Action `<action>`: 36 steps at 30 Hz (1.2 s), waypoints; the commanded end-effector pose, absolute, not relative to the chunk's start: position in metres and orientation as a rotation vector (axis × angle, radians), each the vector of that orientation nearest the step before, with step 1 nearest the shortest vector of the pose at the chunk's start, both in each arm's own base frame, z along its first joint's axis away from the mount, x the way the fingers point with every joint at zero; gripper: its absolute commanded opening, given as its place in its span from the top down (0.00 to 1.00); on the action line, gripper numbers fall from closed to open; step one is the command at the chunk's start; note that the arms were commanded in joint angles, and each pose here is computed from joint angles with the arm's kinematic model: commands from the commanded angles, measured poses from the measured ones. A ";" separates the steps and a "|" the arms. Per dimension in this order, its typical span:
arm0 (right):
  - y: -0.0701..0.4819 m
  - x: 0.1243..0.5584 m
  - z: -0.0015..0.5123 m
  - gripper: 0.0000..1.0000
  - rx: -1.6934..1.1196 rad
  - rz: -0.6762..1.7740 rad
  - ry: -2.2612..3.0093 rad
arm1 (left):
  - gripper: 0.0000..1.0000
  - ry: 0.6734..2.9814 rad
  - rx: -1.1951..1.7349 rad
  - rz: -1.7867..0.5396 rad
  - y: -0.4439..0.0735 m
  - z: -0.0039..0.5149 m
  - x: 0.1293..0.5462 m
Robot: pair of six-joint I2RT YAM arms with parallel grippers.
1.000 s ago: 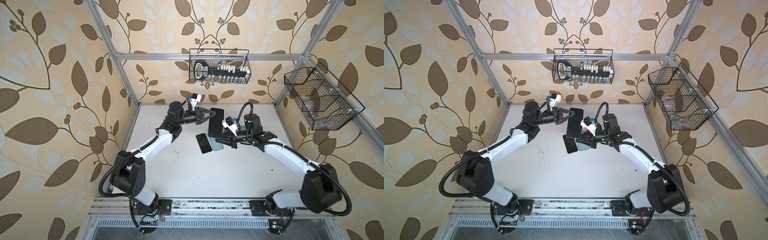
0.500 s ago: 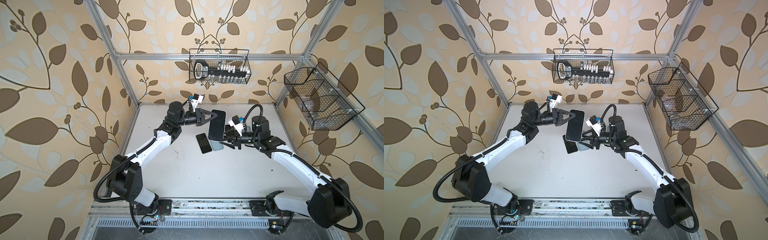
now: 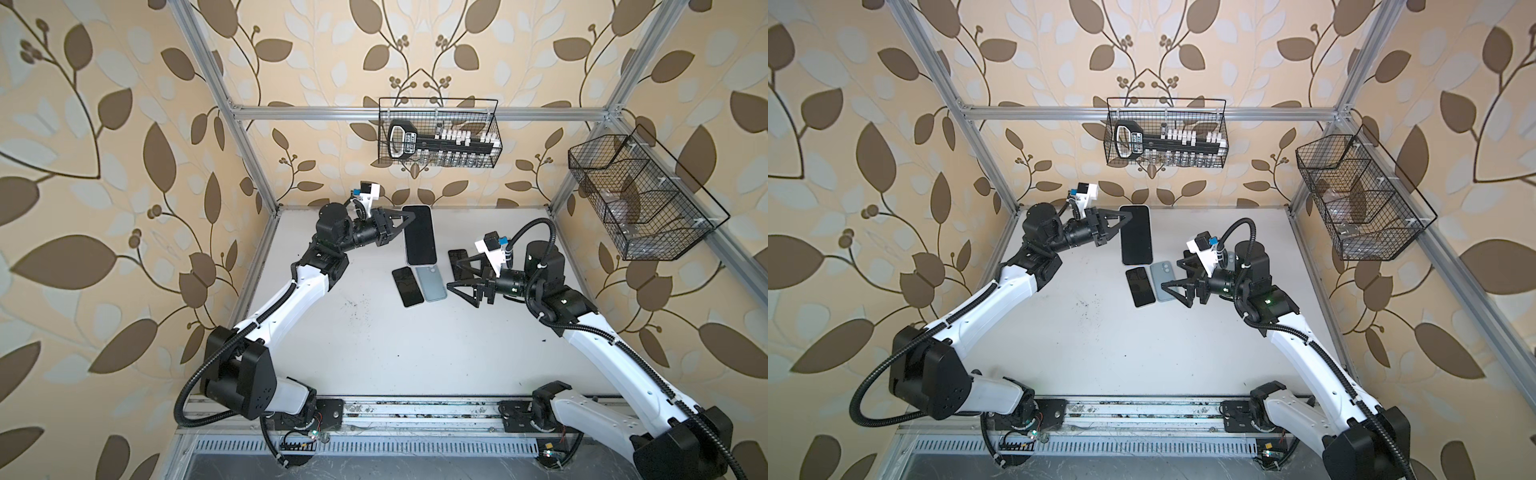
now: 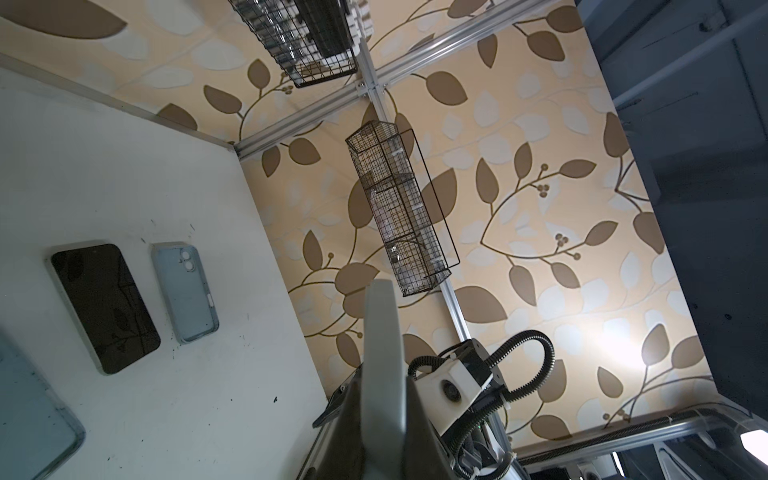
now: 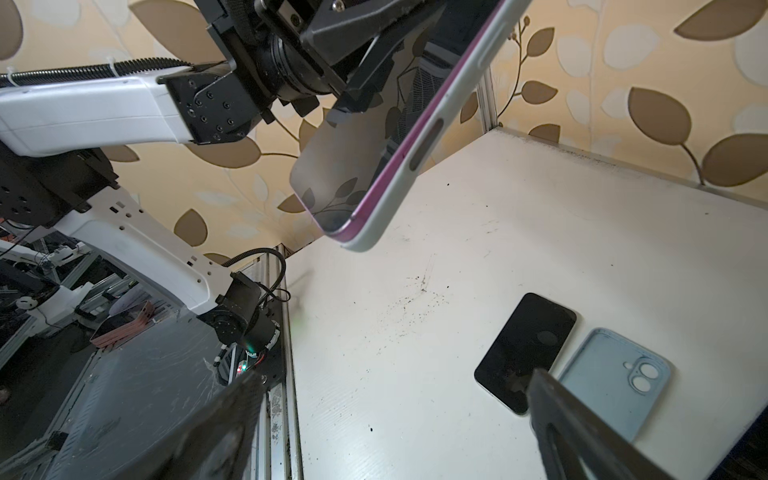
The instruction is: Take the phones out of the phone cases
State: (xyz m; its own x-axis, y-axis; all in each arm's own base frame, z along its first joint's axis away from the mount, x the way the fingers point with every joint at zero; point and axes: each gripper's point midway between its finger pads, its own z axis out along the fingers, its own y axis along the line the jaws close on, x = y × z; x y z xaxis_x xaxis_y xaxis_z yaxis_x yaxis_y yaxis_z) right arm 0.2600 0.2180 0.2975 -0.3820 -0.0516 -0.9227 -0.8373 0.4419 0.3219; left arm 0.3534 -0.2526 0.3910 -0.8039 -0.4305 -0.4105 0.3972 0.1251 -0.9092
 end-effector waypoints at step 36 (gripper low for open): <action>0.209 0.303 0.266 0.03 0.094 1.347 1.791 | 1.00 1.396 -0.672 -1.780 -0.182 0.350 0.364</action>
